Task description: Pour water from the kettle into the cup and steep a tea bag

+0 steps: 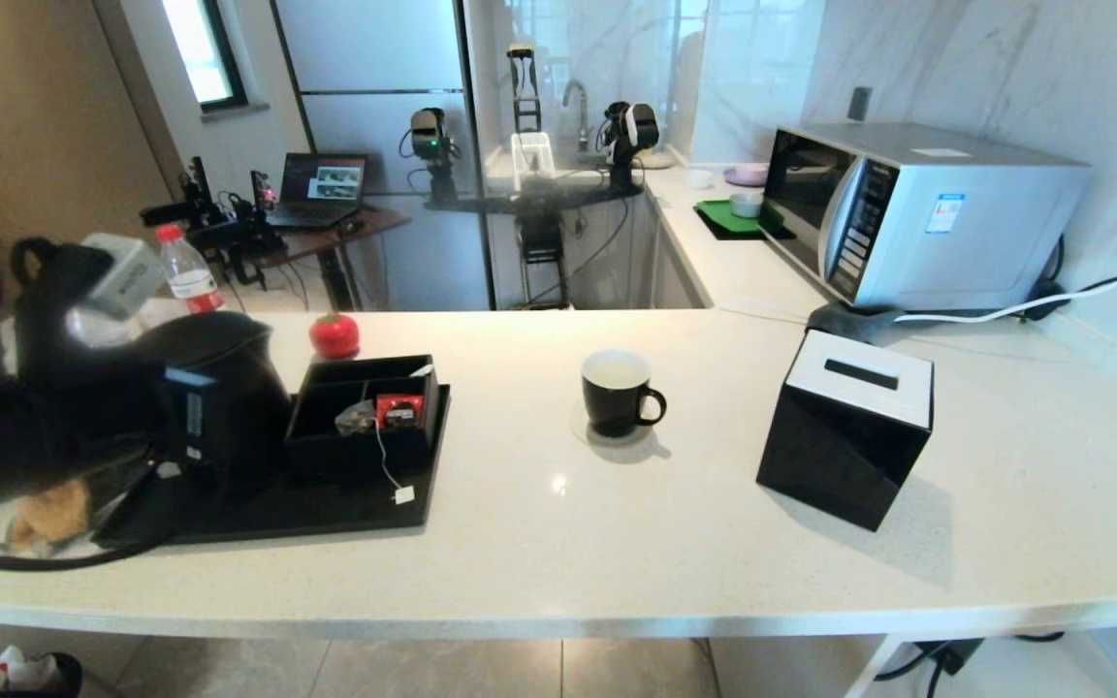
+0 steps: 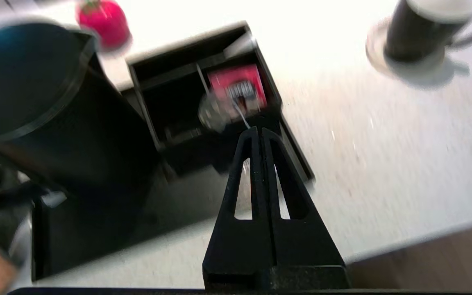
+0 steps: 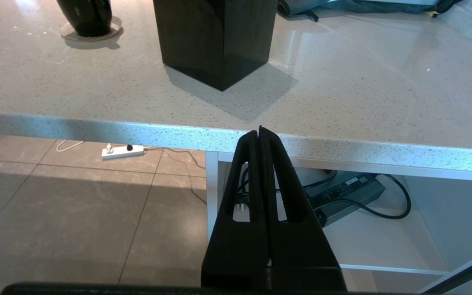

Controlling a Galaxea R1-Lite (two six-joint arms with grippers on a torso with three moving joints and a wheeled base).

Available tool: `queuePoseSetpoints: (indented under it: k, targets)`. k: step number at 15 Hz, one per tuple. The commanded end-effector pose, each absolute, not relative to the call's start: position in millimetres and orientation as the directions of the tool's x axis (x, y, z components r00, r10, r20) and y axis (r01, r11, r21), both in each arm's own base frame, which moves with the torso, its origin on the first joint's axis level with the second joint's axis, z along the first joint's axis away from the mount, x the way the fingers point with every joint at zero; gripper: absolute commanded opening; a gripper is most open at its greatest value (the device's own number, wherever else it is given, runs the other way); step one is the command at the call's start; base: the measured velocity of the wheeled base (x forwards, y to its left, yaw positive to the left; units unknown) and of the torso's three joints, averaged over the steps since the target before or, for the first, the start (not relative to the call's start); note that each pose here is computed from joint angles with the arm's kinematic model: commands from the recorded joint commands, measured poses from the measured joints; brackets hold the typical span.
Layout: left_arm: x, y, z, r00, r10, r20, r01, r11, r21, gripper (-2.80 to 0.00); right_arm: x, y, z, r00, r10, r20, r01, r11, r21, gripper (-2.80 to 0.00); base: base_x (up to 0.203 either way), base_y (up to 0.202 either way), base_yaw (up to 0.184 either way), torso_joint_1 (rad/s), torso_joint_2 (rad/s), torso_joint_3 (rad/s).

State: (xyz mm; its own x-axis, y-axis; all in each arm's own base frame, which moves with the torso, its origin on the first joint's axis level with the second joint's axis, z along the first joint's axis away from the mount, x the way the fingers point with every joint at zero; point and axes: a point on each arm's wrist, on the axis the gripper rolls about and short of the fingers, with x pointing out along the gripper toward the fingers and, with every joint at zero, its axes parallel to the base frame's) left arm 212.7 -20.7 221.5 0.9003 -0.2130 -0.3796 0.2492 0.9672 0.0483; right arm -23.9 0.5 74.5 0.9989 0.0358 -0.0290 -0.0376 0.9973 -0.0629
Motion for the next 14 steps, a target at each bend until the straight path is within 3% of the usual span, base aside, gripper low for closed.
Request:
queuePoseSetpoints:
  k: [1,4,5,14]
  targets:
    - [225,-23,219,0.834,-0.214,-0.509,0.263,0.964,0.026,-2.80,-24,0,75,0.999,0.037,-0.029,-0.039,0.997,-0.064,-2.80,0.000,0.000,0.000,0.000,0.00,0.000]
    - [252,-25,210,0.787,-0.199,-0.584,0.258,0.966,0.019,-2.80,-24,0,74,0.999,0.037,-0.031,-0.039,0.997,-0.063,-2.80,0.000,0.000,0.000,0.000,0.00,0.000]
    - [260,-26,208,0.772,-0.184,-0.608,0.248,0.968,0.022,0.00,-24,0,74,0.999,0.037,-0.031,-0.039,0.997,-0.063,-2.80,0.000,0.000,0.000,0.000,0.00,0.000]
    - [337,-26,173,0.672,-0.150,-0.725,0.220,0.975,0.002,0.00,-24,0,74,0.999,0.037,-0.031,-0.039,0.997,-0.063,-2.80,0.000,0.000,0.000,0.000,0.00,0.000]
